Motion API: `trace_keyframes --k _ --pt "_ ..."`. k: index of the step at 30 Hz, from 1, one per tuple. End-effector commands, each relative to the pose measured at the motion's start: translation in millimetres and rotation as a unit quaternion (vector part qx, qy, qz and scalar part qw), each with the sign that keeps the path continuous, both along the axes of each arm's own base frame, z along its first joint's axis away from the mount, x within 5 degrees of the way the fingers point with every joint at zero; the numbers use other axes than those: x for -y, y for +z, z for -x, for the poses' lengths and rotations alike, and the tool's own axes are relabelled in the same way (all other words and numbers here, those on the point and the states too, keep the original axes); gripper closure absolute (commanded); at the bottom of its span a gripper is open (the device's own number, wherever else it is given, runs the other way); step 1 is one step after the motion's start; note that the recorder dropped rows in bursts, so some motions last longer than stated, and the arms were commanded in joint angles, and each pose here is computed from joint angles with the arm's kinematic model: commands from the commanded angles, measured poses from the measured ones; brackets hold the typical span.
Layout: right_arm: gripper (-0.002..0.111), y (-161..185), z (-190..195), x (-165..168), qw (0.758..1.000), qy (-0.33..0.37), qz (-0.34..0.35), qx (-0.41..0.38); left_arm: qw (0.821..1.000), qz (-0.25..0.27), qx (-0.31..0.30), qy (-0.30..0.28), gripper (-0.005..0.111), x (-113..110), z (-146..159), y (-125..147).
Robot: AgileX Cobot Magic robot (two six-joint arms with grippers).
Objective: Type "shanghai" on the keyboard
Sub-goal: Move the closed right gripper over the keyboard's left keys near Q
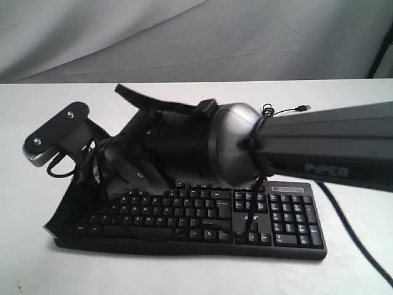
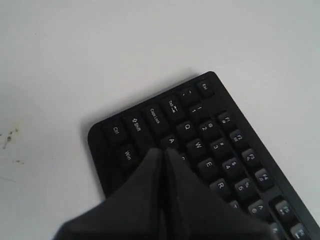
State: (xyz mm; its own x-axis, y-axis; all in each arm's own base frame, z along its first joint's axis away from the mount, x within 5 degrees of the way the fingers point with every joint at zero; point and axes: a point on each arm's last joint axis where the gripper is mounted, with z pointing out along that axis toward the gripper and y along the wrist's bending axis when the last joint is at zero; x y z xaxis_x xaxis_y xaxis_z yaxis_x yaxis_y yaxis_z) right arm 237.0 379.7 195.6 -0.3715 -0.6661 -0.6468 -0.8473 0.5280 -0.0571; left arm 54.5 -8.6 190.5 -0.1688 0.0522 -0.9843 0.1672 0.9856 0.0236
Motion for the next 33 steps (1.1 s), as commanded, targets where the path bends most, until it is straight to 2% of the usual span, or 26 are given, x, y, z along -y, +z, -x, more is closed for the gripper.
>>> trace_keyframes --k 1,11,22,33 --pt "0.108 -18.1 -3.9 -10.0 1.0 0.011 -0.013 0.01 1.0 0.001 0.002 -0.002 0.107 0.2 0.1 -0.8" --pt "0.108 -36.5 -26.0 -5.7 0.999 -0.012 -0.035 0.013 1.0 0.001 0.002 -0.002 0.107 0.2 0.1 -0.8" --pt "0.108 -56.6 -27.1 -7.6 1.0 -0.003 -0.017 0.011 1.0 0.001 0.002 -0.002 0.107 0.2 0.1 -0.8" --pt "0.108 -60.7 -26.8 -8.9 1.0 0.005 -0.015 0.016 1.0 0.001 0.002 -0.002 0.107 0.2 0.1 -0.8"
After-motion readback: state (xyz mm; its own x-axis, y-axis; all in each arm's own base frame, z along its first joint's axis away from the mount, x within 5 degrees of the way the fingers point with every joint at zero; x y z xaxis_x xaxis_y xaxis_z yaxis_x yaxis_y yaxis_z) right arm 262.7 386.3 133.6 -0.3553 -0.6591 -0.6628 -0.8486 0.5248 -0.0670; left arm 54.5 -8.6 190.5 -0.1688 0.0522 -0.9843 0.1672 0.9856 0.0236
